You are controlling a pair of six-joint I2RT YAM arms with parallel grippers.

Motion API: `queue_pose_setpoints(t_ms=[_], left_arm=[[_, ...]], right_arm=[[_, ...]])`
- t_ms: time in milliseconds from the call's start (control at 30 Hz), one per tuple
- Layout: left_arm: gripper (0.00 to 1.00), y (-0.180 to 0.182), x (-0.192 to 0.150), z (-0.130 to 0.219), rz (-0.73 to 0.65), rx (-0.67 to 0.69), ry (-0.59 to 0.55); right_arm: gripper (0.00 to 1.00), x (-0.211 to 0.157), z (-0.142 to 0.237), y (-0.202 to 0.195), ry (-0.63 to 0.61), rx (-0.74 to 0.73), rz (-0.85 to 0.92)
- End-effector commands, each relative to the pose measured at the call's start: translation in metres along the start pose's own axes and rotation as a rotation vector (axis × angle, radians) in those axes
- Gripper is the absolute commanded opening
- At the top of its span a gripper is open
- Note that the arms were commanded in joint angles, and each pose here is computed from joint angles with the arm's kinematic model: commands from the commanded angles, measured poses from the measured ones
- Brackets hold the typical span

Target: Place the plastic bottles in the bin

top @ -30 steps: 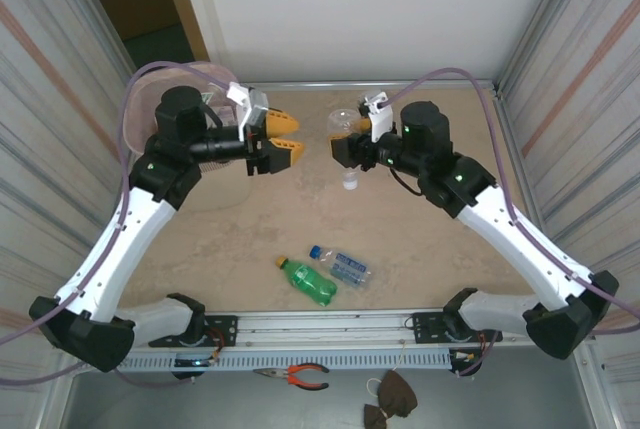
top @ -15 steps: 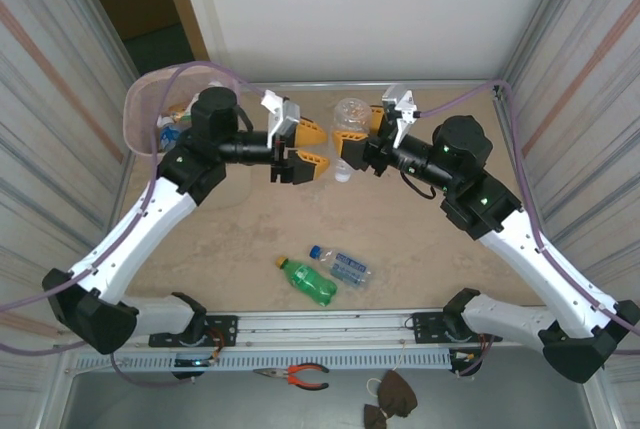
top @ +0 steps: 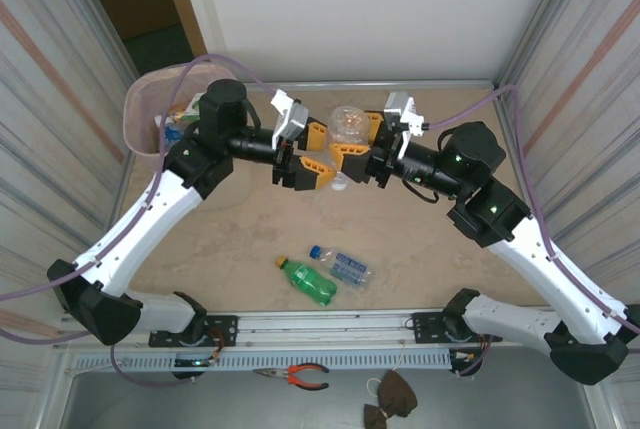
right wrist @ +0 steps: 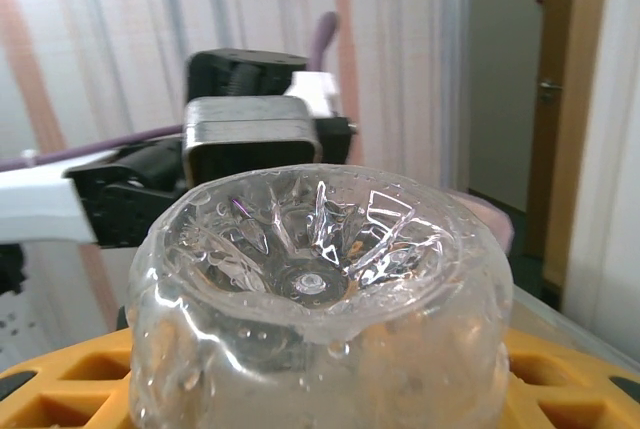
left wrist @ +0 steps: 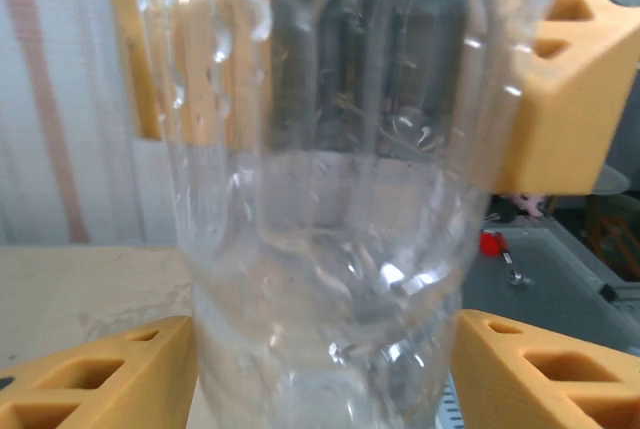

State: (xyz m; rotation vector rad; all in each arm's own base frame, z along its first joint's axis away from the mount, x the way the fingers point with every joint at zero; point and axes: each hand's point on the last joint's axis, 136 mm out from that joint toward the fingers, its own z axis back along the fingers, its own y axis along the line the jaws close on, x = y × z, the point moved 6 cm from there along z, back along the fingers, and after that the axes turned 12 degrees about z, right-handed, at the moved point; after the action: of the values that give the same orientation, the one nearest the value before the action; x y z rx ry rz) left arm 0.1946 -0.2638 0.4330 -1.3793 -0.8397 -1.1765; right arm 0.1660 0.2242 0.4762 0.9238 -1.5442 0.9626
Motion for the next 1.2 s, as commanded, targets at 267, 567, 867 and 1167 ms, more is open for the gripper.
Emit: queue_pose_setpoints(t_ms=[267, 567, 867, 1167], left_arm=[[0.59, -0.026, 0.012, -0.007, -0.072, -0.169, 0.006], [0.51, -0.029, 0.012, -0.006, -0.083, -0.174, 0.009], [0.50, -0.032, 0.012, -0.003, -0.096, -0.143, 0.019], [0.48, -0.024, 0.019, 0.040, -0.114, 0.161, -0.024]], right_arm=[[0.51, 0.024, 0.003, 0.021, -0.070, 0.111, 0.071], [0.51, 0.023, 0.002, 0.021, -0.065, 0.101, 0.082], [0.69, 0.027, 0.011, 0.025, -0.068, 0.081, 0.108], [0.80, 0.026, 0.027, 0.020, -0.049, -0.024, 0.138]])
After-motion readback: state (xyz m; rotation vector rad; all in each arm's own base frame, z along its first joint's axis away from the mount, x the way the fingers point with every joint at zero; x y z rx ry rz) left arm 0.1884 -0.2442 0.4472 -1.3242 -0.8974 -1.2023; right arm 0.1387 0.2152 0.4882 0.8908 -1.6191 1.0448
